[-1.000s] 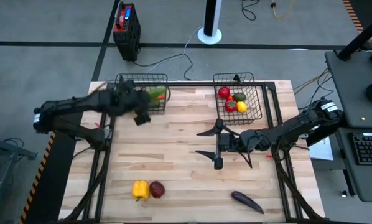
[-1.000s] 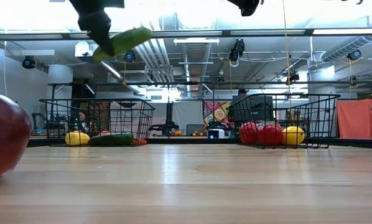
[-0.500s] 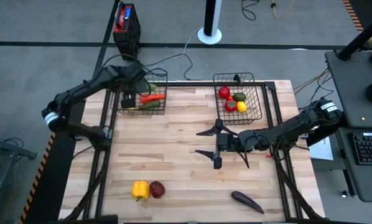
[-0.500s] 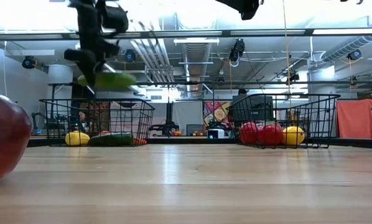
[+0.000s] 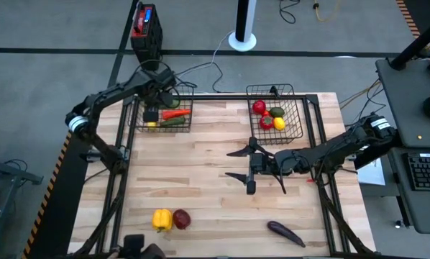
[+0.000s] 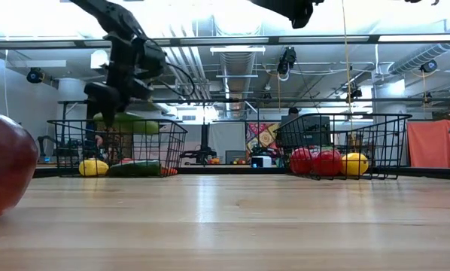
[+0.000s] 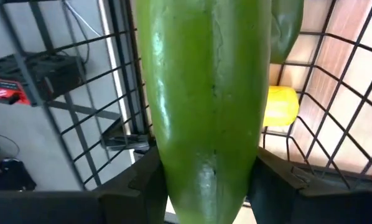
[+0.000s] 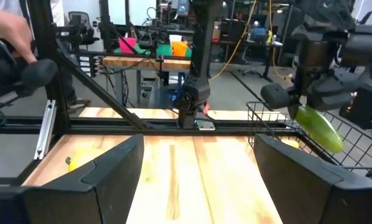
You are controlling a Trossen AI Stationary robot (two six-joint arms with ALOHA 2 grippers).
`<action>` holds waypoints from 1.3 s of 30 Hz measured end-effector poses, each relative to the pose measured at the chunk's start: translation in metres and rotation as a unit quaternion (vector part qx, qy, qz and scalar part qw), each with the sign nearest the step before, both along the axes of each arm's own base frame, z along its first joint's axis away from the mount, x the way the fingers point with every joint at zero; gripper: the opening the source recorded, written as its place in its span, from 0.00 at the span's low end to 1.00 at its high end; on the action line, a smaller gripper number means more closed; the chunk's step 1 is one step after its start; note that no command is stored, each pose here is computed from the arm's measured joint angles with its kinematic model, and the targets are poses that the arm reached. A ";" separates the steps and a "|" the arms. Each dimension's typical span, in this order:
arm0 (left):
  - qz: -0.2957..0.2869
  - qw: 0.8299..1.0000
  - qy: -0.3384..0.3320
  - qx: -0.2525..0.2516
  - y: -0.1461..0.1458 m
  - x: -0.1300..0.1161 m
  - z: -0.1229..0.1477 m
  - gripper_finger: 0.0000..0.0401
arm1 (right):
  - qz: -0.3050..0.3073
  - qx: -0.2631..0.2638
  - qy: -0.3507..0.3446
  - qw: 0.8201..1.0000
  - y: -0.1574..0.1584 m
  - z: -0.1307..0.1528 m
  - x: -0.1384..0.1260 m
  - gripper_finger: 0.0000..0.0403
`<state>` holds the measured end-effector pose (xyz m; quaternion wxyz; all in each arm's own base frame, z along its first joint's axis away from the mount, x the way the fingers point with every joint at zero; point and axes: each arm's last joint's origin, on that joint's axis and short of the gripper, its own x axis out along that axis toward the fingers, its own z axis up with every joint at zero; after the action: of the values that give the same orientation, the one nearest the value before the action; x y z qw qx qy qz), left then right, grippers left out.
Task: Sort produce into baskets
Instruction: Put the green cucumber into the left black wire basket, then put the red apple into the right black wire basket
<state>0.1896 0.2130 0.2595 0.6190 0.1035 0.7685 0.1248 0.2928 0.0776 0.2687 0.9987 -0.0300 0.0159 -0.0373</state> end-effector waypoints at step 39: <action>0.043 0.998 -0.010 0.051 0.017 0.014 -0.011 0.51 | 0.000 -0.004 0.010 1.000 0.000 -0.002 0.000 0.73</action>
<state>0.2036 0.2299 0.2485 0.6145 0.1005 0.7587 0.1918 0.2927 0.0777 0.2667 0.9984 -0.0342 0.0260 -0.0367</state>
